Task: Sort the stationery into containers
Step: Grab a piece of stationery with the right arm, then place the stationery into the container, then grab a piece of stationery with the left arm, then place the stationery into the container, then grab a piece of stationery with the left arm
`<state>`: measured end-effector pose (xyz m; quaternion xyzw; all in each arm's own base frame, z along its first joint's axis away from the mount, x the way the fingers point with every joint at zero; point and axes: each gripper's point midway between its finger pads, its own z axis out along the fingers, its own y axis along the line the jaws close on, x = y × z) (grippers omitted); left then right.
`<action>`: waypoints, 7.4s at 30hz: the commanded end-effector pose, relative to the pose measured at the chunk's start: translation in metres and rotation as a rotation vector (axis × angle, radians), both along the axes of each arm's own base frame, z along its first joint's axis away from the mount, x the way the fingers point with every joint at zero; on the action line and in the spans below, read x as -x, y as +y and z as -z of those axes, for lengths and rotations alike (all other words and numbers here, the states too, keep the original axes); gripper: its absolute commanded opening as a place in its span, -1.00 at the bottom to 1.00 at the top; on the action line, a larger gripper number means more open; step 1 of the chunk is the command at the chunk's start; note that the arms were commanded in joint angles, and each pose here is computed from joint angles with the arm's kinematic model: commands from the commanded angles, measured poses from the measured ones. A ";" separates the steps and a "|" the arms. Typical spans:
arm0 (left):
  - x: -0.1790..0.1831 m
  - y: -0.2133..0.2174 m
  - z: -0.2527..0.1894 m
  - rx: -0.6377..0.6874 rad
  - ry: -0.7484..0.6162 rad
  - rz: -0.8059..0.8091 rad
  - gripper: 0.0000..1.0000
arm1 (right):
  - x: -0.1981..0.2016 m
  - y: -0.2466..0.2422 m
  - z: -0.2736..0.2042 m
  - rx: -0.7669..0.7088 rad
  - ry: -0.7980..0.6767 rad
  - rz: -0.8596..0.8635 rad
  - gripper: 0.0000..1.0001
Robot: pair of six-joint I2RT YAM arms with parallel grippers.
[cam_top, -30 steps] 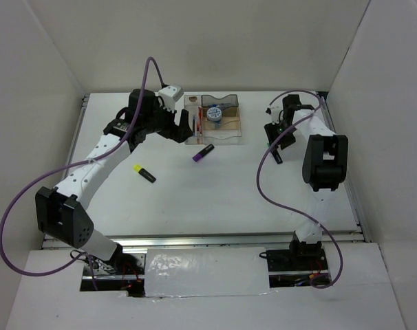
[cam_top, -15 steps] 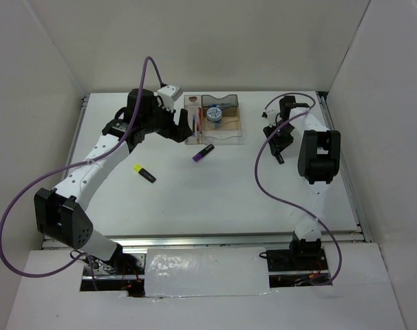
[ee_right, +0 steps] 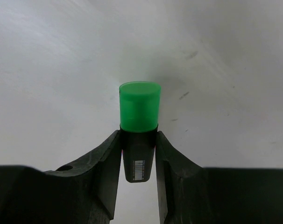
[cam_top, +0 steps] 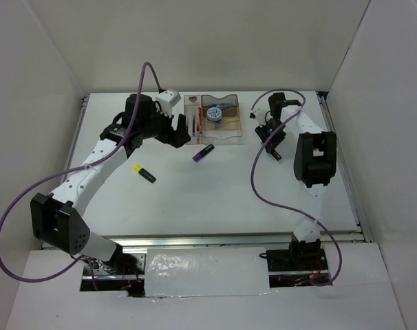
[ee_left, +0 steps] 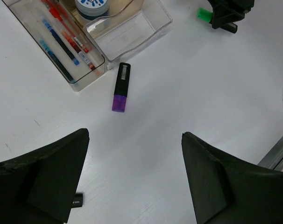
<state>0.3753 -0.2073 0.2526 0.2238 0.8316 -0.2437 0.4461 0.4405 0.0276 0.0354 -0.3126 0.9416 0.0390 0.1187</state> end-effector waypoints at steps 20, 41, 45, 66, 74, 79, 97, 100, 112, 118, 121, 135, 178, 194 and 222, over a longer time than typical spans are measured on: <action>0.002 0.028 -0.018 0.124 -0.015 -0.028 0.85 | -0.060 0.182 -0.136 0.314 -0.514 -0.764 -0.70; 0.005 0.046 0.010 0.105 0.017 -0.082 0.91 | -0.095 0.195 -0.093 0.378 -0.536 -0.826 -0.18; 0.003 0.048 0.011 0.109 0.021 -0.093 0.92 | -0.092 0.200 -0.088 0.382 -0.526 -0.834 0.14; 0.011 -0.008 0.104 -0.056 -0.049 0.003 0.58 | -0.003 0.168 -0.245 -0.234 -0.617 -0.286 0.26; -0.014 -0.036 0.145 -0.097 -0.044 0.053 0.44 | 0.043 0.127 -0.254 -0.382 -0.570 -0.114 0.28; -0.026 -0.052 0.152 -0.109 -0.080 0.068 0.41 | 0.056 0.120 -0.249 -0.384 -0.560 -0.099 0.28; -0.077 -0.066 0.188 -0.181 -0.030 0.006 0.38 | 0.064 0.113 -0.261 -0.404 -0.583 -0.091 0.30; -0.082 -0.064 0.199 -0.213 0.006 -0.012 0.37 | 0.063 0.112 -0.265 -0.404 -0.600 -0.087 0.30; -0.060 -0.059 0.229 -0.242 0.135 0.022 0.19 | 0.059 0.113 -0.270 -0.415 -0.612 -0.087 0.31; -0.040 -0.057 0.235 -0.242 0.182 0.050 -0.04 | 0.059 0.115 -0.270 -0.420 -0.613 -0.096 0.31; -0.040 -0.056 0.230 -0.253 0.162 0.064 -0.21 | 0.061 0.116 -0.272 -0.422 -0.615 -0.102 0.31; -0.005 -0.080 0.120 -0.375 -0.212 0.532 -0.51 | 0.068 0.112 -0.270 -0.420 -0.629 -0.101 0.32; -0.157 -0.116 0.115 -0.538 -0.542 0.681 -0.25 | 0.060 0.101 -0.234 -0.403 -0.614 -0.083 0.32; -0.141 -0.091 0.019 -0.308 -0.545 0.620 0.41 | 0.066 0.097 -0.251 -0.412 -0.645 -0.072 0.32; 0.033 0.149 0.192 -0.489 0.012 1.145 0.49 | 0.074 0.110 -0.239 -0.394 -0.604 -0.097 0.34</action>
